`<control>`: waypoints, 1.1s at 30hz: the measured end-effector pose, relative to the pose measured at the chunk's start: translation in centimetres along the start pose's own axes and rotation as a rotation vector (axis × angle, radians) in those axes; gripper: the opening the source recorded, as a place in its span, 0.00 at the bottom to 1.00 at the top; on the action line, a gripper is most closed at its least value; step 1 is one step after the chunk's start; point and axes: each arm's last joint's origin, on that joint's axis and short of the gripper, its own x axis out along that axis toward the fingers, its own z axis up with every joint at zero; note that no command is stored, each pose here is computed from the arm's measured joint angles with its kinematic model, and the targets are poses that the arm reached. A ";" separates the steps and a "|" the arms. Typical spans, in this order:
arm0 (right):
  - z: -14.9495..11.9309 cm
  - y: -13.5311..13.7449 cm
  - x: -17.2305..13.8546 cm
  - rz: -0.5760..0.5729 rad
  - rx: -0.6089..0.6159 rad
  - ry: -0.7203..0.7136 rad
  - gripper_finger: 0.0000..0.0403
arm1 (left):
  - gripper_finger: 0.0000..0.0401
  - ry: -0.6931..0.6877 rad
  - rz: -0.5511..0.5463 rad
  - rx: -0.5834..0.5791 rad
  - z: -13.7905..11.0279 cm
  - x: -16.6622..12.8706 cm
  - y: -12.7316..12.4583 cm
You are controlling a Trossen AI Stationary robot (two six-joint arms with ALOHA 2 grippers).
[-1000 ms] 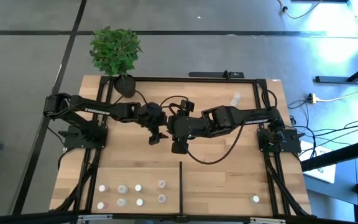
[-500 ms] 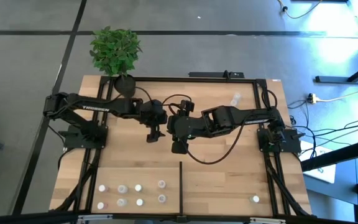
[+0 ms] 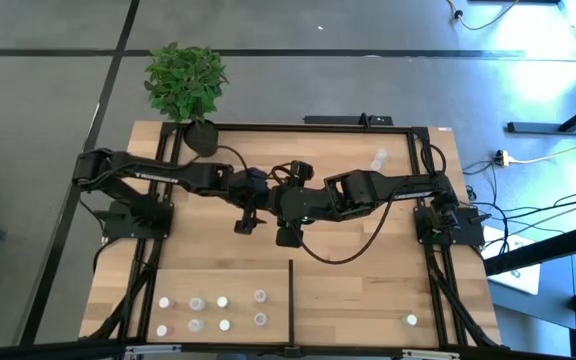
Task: Pick and place medicine bottles onto shelf by color
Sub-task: Put the pink pill bottle on the shelf aligned with the other pink pill bottles
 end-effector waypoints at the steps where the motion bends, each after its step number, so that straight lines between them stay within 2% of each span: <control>1: 0.0 0.0 0.0 0.000 0.000 0.000 0.52 | 0.81 -0.002 0.001 0.000 0.0 0.3 0.0; 7: 0.0 0.0 0.0 0.000 0.002 -0.003 0.52 | 0.81 -0.033 -0.020 0.025 0.4 3.0 0.2; 15: 0.1 0.0 0.0 0.001 0.003 -0.006 0.52 | 0.81 -0.037 -0.004 0.002 0.1 6.0 1.1; 22: 0.1 0.0 0.0 0.001 0.006 -0.013 0.52 | 0.81 -0.012 0.009 -0.046 -0.5 6.9 2.1; 33: 0.2 0.0 0.0 0.002 0.009 -0.018 0.52 | 0.81 -0.020 0.016 -0.051 -0.7 8.0 2.6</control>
